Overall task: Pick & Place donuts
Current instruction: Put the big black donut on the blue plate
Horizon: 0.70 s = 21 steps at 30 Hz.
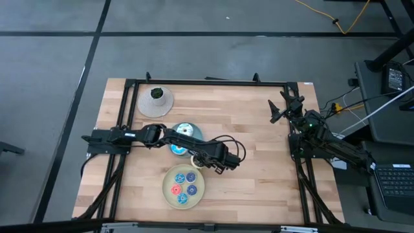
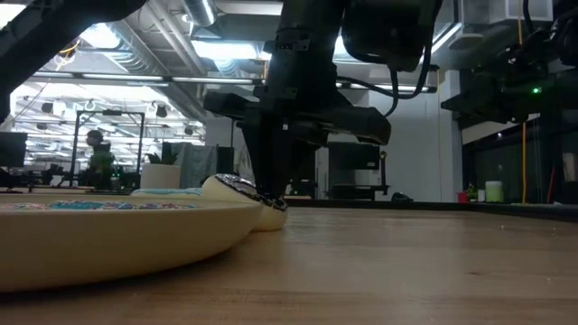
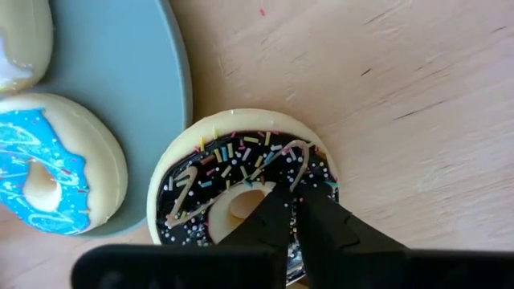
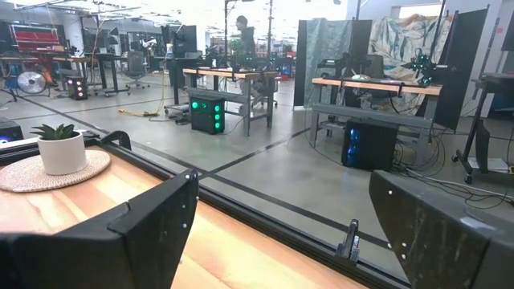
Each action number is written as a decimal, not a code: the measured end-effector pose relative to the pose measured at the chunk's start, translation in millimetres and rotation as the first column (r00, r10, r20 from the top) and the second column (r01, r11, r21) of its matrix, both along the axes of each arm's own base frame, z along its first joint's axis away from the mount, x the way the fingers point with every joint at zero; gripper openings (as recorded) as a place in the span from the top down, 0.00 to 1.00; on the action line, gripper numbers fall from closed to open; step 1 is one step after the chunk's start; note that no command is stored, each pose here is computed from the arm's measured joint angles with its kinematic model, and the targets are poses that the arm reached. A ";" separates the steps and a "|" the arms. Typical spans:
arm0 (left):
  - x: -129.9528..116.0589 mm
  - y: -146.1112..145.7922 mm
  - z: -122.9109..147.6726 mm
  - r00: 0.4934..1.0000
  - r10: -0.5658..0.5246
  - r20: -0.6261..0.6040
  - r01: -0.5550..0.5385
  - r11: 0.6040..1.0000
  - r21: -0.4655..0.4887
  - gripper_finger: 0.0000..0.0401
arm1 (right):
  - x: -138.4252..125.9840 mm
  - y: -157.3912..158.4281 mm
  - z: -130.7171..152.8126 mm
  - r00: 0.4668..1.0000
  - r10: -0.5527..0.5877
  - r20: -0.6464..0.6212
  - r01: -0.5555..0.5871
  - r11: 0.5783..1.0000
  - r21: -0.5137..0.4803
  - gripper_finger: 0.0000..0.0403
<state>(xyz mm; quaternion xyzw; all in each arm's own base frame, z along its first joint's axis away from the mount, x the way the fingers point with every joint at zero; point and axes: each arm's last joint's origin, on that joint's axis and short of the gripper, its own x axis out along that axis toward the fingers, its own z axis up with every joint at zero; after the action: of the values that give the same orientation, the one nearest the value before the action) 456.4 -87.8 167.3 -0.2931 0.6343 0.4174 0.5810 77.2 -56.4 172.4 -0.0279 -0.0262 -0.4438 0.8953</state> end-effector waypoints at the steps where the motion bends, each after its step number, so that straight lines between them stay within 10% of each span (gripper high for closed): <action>1: -0.5 0.2 1.7 1.000 -0.001 -0.005 0.001 1.000 0.006 0.96 | 0.0 0.0 0.0 1.000 0.000 0.000 0.000 1.000 0.000 0.09; 21: 3.5 9.0 32.7 0.999 -0.028 0.043 0.029 0.999 -0.030 0.96 | 0.0 0.0 0.1 1.000 0.000 0.000 0.000 1.000 0.000 0.09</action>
<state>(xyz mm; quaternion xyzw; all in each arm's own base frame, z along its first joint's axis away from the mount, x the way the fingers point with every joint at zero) 460.0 -78.7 200.0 -0.3020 0.6321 0.3928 0.5958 77.2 -56.4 172.5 -0.0279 -0.0265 -0.4437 0.8954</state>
